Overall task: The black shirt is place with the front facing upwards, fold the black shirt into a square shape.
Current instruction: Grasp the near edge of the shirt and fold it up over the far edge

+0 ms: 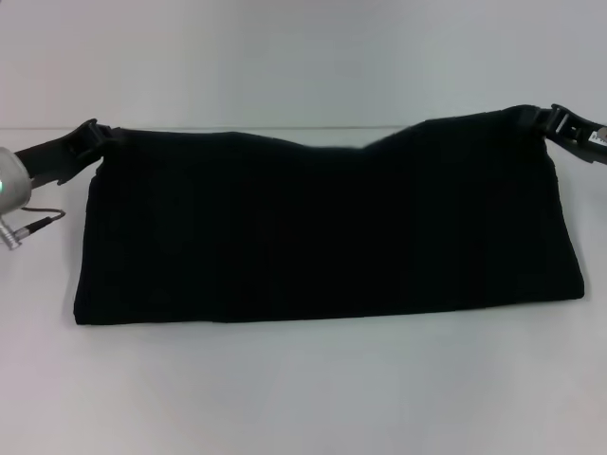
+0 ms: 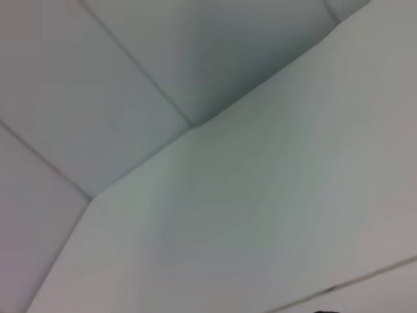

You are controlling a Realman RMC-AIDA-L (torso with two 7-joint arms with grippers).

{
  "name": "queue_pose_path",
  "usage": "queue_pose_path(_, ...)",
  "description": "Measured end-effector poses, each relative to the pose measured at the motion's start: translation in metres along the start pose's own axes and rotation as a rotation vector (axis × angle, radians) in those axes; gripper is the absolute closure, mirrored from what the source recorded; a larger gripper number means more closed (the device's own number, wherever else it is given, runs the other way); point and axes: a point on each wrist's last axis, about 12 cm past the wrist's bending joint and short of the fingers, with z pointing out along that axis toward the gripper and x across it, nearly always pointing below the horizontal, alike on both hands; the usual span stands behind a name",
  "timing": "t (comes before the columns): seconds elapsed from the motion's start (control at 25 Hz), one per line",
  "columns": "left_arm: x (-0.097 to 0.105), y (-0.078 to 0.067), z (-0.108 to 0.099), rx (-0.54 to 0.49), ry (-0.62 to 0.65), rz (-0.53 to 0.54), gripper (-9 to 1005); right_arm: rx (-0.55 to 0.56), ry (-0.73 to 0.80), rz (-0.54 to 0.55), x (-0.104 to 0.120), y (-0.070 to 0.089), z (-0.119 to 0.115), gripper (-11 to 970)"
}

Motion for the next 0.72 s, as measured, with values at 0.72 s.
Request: queue_pose_path(0.72,0.022,-0.013,0.030,-0.089,-0.082,0.052,935,0.134,-0.030,-0.158,0.014,0.008,0.027,810)
